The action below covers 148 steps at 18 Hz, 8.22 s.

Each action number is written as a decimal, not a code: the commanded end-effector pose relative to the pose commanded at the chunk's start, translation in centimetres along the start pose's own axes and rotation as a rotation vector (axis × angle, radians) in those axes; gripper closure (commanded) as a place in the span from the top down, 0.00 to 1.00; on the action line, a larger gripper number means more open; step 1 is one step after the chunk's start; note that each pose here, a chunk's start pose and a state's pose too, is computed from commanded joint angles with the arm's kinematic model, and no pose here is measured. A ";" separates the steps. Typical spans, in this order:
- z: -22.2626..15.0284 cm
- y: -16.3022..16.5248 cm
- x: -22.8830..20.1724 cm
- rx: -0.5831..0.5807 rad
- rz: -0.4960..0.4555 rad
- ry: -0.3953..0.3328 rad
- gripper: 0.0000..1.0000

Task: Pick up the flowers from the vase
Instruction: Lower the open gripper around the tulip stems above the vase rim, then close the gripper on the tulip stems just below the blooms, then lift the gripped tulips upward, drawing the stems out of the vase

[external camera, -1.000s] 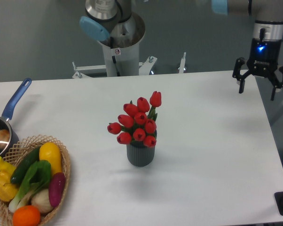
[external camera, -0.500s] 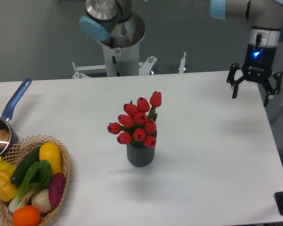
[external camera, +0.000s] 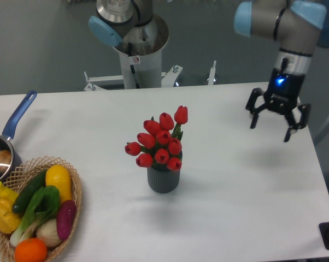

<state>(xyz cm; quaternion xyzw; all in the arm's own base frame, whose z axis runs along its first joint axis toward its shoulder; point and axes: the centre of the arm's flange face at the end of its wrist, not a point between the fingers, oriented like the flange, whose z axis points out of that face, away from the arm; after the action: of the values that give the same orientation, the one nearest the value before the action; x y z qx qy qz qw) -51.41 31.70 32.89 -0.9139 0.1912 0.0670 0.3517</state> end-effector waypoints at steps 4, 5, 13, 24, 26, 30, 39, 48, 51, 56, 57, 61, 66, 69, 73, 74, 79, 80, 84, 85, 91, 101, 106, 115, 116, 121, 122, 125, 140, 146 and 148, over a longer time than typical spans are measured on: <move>2.6 -1.6 2.0 0.075 -0.012 0.065 1.00; 2.9 -1.5 2.3 0.085 -0.036 0.090 1.00; 0.7 -3.5 5.0 0.102 -0.160 0.223 1.00; 3.1 -6.9 8.9 0.138 -0.121 0.306 1.00; 3.5 -6.8 9.2 0.153 -0.106 0.310 1.00; 3.8 -6.8 8.9 0.223 -0.114 0.297 1.00; 4.9 -7.3 9.0 0.321 -0.106 0.290 1.00; 5.8 -7.7 9.4 0.327 -0.100 0.310 1.00; 6.1 -7.9 9.5 0.327 -0.100 0.317 1.00; 6.4 -8.0 9.1 0.368 -0.099 0.297 1.00; 6.8 -7.9 9.1 0.370 -0.094 0.298 1.00; 7.3 -8.2 9.1 0.391 -0.087 0.295 1.00; 7.4 -8.0 9.0 0.401 -0.098 0.295 1.00; 7.3 -7.8 8.9 0.401 -0.099 0.292 0.98; 7.2 -7.8 8.7 0.427 -0.105 0.281 0.93; 7.1 -7.9 8.7 0.435 -0.099 0.277 0.93; 7.9 -7.6 8.9 0.448 -0.080 0.282 0.93; 8.0 -7.7 8.9 0.458 -0.082 0.281 0.91; 8.8 -7.0 9.1 0.482 -0.074 0.281 0.85; 8.7 -6.9 9.0 0.493 -0.080 0.275 0.85; 8.6 -7.1 9.0 0.545 -0.099 0.258 0.82; 8.6 -6.5 9.3 0.574 -0.121 0.247 0.60; 8.3 -6.8 9.0 0.627 -0.138 0.226 0.59; 7.8 -6.7 8.6 0.690 -0.170 0.198 0.59; 7.7 -6.7 8.6 0.707 -0.180 0.191 0.59; 6.7 -7.0 8.3 0.736 -0.187 0.168 0.59; 6.6 -7.0 8.2 0.742 -0.188 0.164 0.59; 6.1 -7.3 8.1 0.763 -0.194 0.153 0.59; 1.7 -11.3 9.2 0.760 -0.251 0.167 0.59; -0.5 -12.3 8.8 0.834 -0.292 0.145 0.58; -1.1 -12.5 8.8 0.838 -0.300 0.141 0.58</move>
<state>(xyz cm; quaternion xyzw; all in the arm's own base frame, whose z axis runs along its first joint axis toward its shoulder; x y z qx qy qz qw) -38.36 36.81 39.16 -0.7125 0.0909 -0.1303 0.6834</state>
